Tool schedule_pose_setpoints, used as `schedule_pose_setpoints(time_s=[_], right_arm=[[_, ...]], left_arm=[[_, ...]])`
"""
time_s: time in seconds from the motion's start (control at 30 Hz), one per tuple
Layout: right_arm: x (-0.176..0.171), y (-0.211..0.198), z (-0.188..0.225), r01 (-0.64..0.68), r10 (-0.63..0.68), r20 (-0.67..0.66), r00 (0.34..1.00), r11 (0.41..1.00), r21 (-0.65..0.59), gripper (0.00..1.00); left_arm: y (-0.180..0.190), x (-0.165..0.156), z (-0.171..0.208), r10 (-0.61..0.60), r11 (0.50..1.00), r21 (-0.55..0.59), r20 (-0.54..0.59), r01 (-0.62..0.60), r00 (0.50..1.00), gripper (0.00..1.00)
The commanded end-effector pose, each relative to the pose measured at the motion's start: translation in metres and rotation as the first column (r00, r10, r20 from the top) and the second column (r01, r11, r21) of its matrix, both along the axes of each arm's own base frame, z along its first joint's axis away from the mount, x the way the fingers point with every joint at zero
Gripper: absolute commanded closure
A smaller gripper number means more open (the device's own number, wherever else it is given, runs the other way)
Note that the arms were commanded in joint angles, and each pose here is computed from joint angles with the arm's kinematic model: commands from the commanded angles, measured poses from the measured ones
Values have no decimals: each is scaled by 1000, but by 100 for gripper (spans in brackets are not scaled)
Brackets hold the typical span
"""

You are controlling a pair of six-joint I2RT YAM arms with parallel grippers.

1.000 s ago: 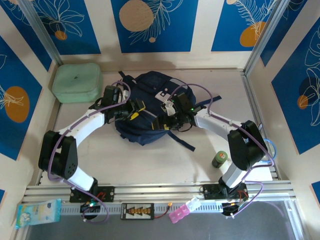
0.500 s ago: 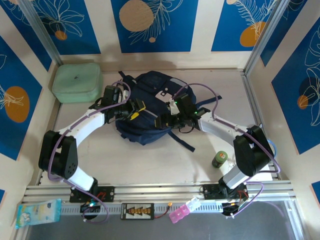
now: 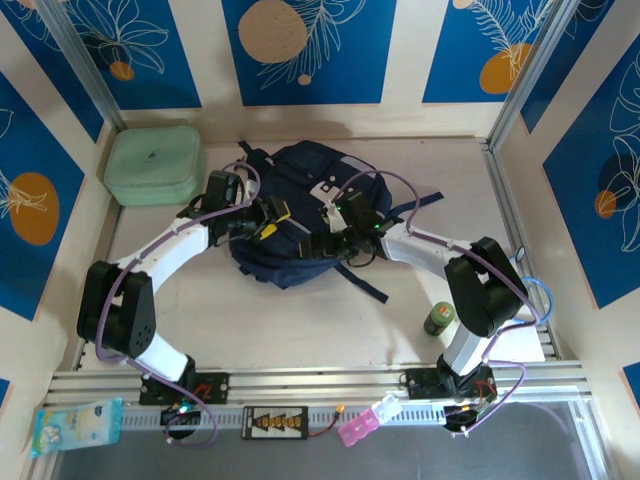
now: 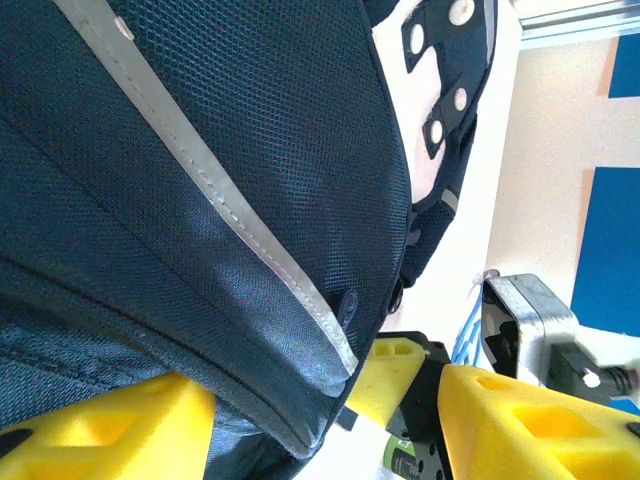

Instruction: Pack books, pencil case, and school supplies into a backpack

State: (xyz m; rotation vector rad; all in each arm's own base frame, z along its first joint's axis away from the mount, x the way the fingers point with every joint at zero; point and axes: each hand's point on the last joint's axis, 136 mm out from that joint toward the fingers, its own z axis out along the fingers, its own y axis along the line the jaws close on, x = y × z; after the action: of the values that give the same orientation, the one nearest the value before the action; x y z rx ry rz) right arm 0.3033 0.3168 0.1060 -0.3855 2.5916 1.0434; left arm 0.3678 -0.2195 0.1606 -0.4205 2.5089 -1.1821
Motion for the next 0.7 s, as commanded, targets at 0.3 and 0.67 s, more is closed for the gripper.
schedule_pose_setpoints(time_s=[0.3,0.67], right_arm=[[-41,34,65,-159,172,-12,985,931,329,25],[-19,-16,36,154,-151,-35,988,985,84,30]], left_arm=[[-10,15,25,-9,998,-57,65,13,998,40],[-7,13,20,-15,1000,-26,63,16,998,40]])
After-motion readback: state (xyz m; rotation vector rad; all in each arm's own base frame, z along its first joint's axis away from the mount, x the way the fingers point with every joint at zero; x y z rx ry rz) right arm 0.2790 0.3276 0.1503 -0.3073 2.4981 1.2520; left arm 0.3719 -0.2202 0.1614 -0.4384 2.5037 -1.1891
